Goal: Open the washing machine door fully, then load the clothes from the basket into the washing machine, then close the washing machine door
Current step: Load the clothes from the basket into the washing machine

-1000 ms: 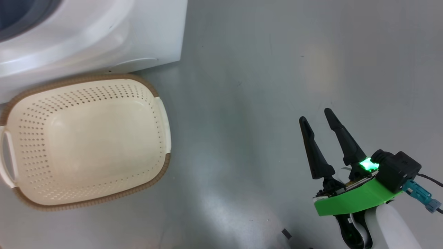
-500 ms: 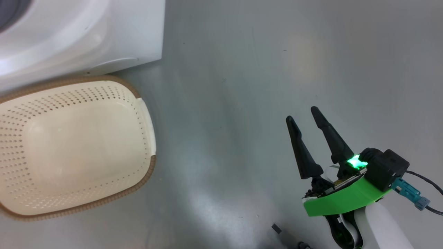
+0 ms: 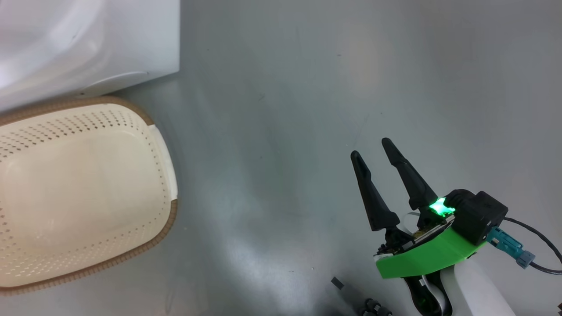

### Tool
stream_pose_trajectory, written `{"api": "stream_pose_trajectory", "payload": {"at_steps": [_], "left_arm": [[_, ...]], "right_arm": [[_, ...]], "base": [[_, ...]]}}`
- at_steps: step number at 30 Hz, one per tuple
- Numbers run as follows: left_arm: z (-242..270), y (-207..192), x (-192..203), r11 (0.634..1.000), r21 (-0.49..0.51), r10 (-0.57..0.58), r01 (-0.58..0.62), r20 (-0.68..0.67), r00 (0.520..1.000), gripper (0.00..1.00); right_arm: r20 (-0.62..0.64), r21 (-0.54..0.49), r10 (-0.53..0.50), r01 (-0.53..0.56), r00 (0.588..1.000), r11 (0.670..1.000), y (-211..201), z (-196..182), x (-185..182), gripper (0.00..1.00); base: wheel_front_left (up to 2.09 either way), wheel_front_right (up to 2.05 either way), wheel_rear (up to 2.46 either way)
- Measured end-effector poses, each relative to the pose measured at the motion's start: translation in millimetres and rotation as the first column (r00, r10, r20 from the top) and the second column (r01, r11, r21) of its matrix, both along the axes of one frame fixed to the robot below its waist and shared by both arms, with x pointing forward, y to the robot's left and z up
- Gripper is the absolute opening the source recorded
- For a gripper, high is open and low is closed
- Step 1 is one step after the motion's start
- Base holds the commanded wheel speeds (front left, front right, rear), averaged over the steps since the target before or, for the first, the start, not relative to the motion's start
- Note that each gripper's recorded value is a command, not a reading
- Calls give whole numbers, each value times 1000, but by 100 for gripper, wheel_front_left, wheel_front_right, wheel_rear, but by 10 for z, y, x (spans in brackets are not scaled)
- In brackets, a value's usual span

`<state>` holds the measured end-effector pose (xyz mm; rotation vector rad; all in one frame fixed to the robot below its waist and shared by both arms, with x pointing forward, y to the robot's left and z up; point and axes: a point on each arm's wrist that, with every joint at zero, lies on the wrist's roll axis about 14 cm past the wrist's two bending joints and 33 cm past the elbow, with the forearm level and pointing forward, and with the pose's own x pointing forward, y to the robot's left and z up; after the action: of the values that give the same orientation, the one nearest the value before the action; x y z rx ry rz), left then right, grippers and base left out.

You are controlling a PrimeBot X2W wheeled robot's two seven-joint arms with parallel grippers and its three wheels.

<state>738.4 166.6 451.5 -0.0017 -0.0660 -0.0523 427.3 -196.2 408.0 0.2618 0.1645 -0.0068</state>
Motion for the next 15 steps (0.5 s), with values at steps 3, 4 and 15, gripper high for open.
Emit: {"api": "stream_pose_trajectory", "payload": {"at_steps": [3, 4, 15], "left_arm": [[-16, 11, 16, 1000, 0, 4, -4, 5, 1000, 100], [-14, 14, 20, 1000, -5, 7, -7, 8, 1000, 100], [0, 118, -43, 998, -43, 36, -35, 15, 999, 100]], "right_arm": [[-6, 1, -5, 5, 1000, 1000, -8, -22, -4, 100], [-8, 2, -6, 6, 1000, 1000, -8, -29, -3, 100], [17, 23, 11, -11, 1000, 1000, 75, 1, 105, 100]], "base": [[0, 0, 0], [0, 0, 0], [0, 0, 0]]}}
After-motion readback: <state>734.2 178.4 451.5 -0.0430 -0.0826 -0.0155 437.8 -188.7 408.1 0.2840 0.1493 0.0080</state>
